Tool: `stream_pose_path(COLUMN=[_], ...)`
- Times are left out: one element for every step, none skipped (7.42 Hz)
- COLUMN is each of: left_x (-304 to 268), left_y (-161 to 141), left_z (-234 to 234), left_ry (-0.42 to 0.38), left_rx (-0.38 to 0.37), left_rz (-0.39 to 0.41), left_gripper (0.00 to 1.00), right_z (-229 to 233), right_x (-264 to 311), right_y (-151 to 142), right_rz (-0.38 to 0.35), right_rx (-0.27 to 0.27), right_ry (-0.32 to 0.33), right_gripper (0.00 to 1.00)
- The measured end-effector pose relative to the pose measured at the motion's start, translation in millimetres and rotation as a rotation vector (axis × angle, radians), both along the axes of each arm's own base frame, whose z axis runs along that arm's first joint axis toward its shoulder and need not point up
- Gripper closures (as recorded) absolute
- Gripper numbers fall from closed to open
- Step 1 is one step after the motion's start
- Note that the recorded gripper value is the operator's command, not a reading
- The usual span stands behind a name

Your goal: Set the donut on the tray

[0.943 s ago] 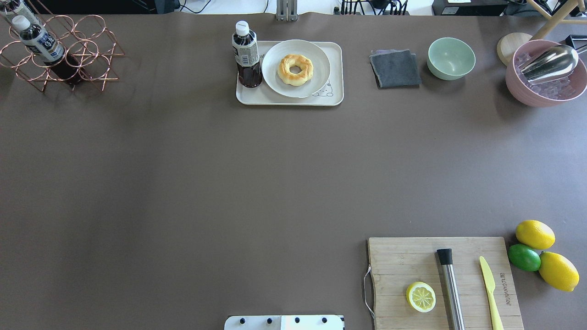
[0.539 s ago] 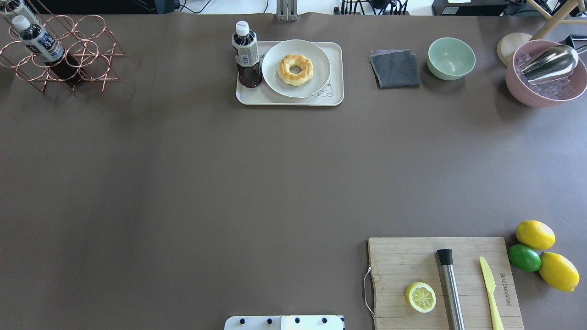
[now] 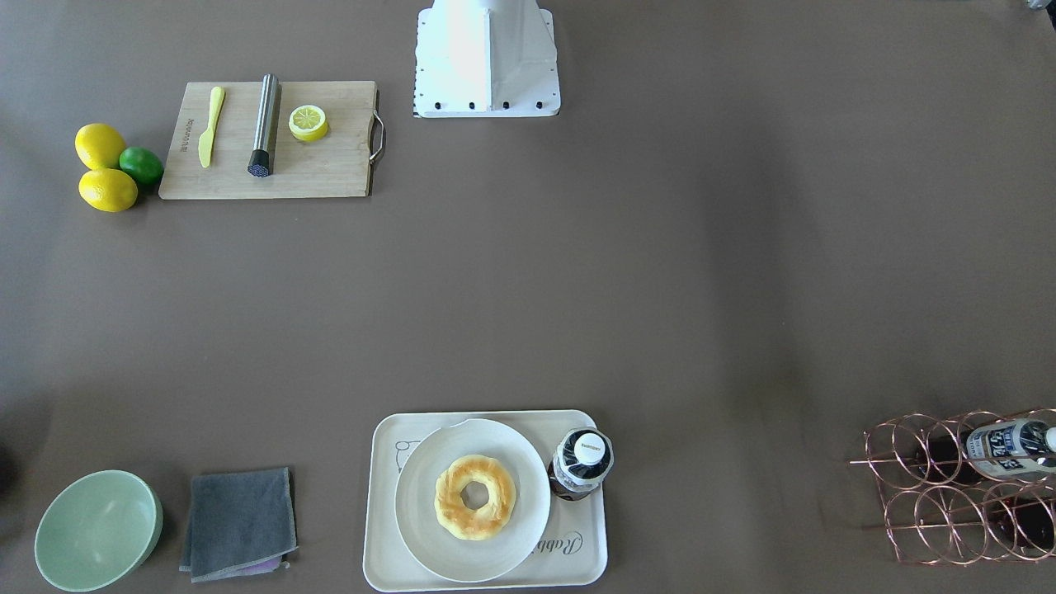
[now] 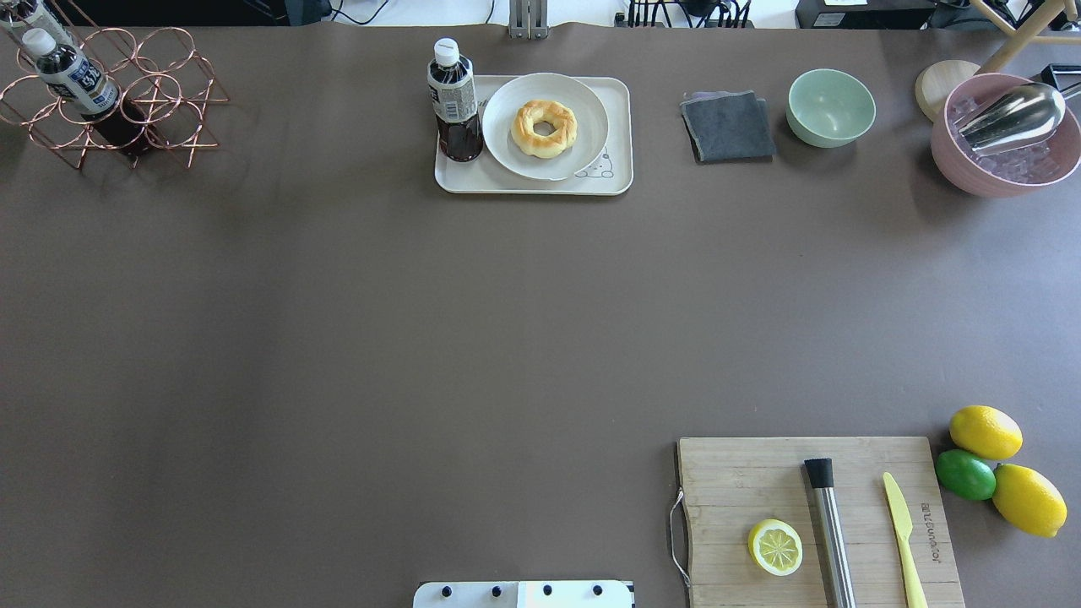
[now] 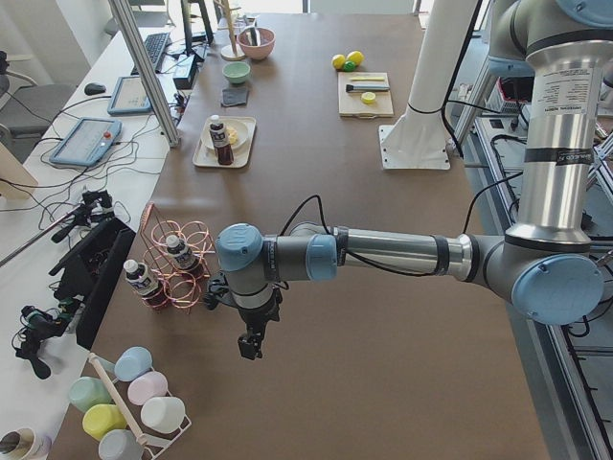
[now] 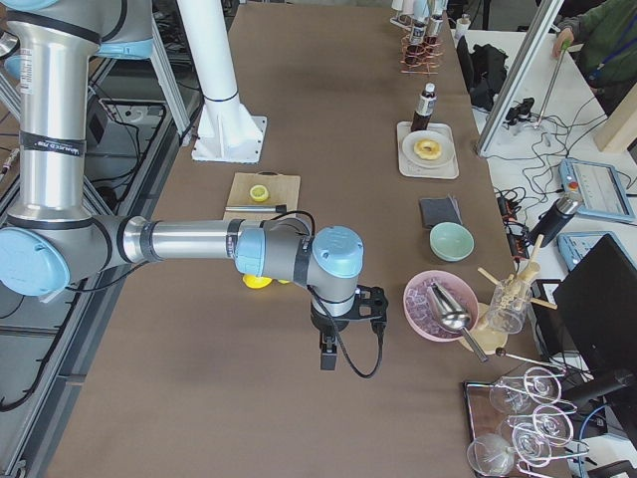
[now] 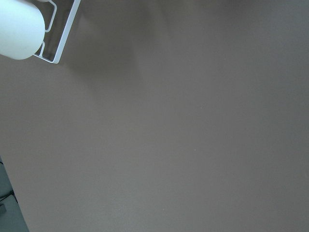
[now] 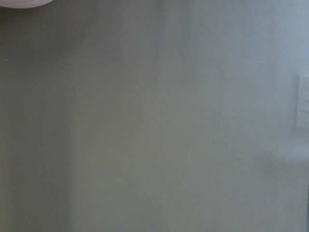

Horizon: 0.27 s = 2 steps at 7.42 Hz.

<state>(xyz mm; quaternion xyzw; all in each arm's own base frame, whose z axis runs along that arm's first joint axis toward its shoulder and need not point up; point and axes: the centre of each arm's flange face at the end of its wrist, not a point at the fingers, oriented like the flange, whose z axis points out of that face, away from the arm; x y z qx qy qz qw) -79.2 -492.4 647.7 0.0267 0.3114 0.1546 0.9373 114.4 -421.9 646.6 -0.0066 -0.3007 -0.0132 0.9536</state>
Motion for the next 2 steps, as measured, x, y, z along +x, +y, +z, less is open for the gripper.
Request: stream_pose_path(left_x=[-0.1, -0.1], left_y=[0.0, 0.0], left_z=[0.0, -0.2], left_ry=[0.0, 0.0], left_rx=[0.001, 0.002], left_rz=[0.0, 0.0], left_gripper=[0.0, 0.0], right_z=[0.7, 0.9], right_x=[-0.1, -0.1], right_y=[0.9, 1.3], right_rz=[0.0, 0.0], right_rx=[-0.002, -0.002], right_ry=[0.0, 0.0], right_gripper=[0.0, 0.0])
